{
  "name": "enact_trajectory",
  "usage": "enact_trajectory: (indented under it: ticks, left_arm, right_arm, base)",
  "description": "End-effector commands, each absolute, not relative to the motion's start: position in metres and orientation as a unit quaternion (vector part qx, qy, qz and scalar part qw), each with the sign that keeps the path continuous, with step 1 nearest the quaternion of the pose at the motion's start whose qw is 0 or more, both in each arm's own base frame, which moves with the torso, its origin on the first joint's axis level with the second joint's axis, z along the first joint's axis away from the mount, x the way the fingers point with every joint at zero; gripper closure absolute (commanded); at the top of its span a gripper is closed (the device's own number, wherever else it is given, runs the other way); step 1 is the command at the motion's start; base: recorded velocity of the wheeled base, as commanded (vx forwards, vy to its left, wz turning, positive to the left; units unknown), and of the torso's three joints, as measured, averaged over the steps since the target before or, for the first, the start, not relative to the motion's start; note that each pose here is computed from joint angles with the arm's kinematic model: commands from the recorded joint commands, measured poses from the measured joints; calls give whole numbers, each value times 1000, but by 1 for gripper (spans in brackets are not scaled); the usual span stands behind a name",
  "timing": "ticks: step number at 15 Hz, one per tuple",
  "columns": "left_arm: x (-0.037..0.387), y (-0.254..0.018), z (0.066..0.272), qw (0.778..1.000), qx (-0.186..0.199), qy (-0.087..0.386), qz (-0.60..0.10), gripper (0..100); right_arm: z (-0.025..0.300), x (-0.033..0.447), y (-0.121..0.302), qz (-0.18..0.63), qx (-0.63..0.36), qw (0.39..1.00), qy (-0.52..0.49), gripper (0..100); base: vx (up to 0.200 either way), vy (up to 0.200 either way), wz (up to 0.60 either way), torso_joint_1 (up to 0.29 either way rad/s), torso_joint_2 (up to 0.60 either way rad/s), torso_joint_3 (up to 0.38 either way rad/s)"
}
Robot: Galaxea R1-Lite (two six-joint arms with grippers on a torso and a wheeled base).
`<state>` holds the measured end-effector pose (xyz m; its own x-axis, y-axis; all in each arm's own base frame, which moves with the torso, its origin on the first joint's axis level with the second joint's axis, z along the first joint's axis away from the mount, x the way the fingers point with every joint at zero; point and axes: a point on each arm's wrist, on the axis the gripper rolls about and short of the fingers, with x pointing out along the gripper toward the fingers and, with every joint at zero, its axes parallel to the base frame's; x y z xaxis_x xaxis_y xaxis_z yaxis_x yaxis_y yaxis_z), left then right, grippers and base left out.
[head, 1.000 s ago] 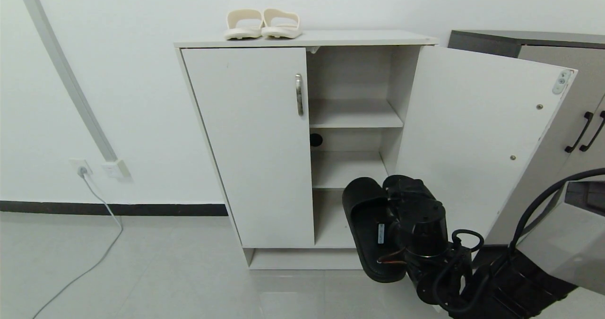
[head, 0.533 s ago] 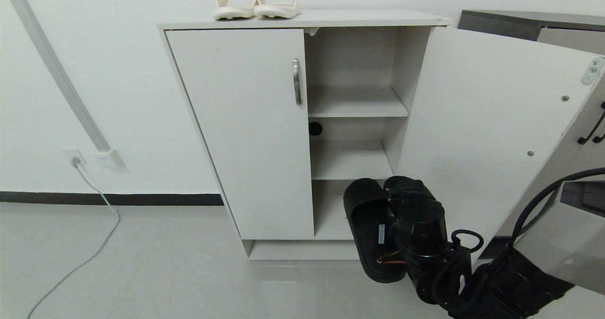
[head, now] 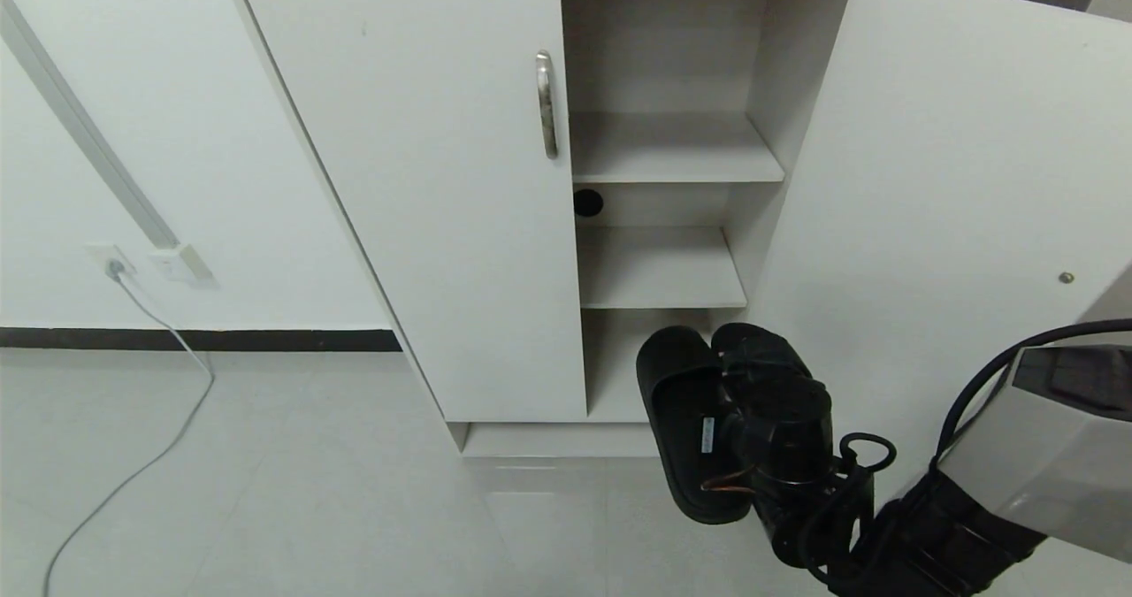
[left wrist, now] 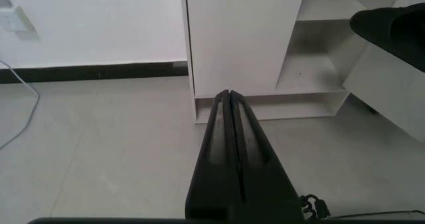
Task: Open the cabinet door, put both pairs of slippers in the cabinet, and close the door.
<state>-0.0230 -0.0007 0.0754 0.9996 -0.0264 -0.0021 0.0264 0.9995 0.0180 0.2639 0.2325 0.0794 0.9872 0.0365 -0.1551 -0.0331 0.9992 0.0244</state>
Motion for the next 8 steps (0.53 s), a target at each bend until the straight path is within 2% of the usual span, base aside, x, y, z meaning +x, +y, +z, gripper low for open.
enact_trajectory:
  ticks: [1, 6, 8]
  left_arm:
    - [-23, -1, 75, 1000, 9, 1, -14, 100]
    - [-23, -1, 75, 1000, 8, 1, -13, 100]
    - [-23, -1, 75, 1000, 9, 1, -14, 100]
  right_arm:
    - [84, 258, 235, 28, 8, 997, 67, 100]
    - [97, 269, 248, 50, 17, 998, 19, 100]
    - [99, 269, 250, 48, 20, 999, 12, 100]
  base:
    - [0, 0, 0, 7, -2, -193]
    - [0, 0, 0, 6, 2, -193]
    - [0, 0, 0, 1, -1, -50]
